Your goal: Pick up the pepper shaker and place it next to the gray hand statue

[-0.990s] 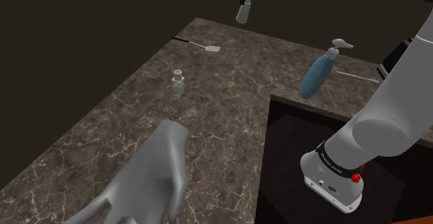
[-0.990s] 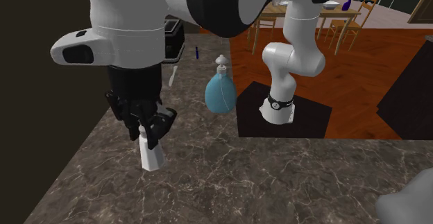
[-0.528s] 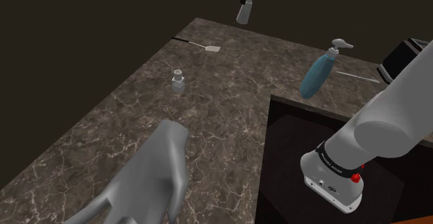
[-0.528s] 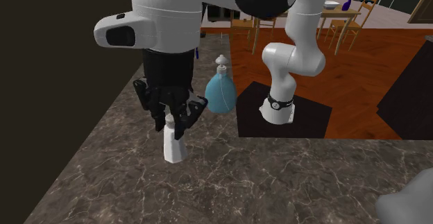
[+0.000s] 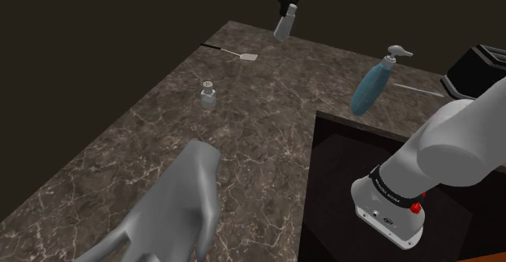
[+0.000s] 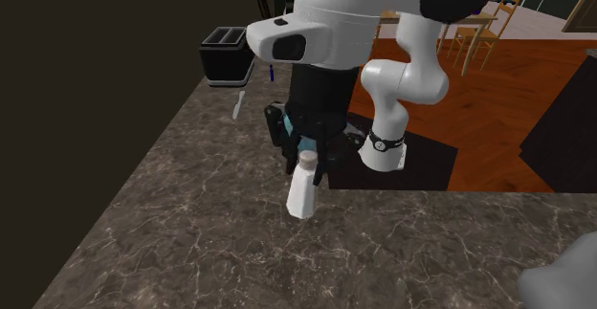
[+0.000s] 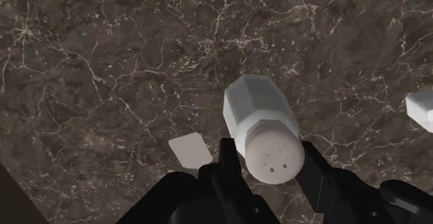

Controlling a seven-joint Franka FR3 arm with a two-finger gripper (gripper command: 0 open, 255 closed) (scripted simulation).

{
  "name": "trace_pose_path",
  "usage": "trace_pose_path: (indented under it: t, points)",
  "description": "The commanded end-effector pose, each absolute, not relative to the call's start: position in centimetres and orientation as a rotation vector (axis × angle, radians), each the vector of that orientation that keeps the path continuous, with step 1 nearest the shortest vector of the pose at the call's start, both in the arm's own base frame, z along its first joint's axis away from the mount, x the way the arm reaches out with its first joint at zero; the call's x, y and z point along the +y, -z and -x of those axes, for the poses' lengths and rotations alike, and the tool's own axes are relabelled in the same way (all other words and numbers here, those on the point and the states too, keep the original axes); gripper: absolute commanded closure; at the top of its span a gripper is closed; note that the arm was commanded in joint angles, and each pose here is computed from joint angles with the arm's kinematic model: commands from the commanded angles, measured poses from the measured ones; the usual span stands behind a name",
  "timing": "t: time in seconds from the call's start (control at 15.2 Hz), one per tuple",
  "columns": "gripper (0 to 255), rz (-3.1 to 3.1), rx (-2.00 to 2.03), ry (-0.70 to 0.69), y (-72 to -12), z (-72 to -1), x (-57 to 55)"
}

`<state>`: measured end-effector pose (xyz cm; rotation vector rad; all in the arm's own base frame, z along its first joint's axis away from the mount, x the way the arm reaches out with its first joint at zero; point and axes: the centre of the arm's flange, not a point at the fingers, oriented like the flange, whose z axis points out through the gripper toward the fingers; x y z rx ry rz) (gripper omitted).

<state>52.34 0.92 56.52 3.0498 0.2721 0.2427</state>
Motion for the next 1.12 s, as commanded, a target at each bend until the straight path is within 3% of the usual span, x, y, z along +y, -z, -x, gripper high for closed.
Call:
trace_pose_path:
  t: [0.0,1.06]
  points:
    - [255,-3.050,0.271,-0.243,-56.6,-50.2,2.8]
    - [255,-3.050,0.271,-0.243,-56.6,-35.3,17.7]
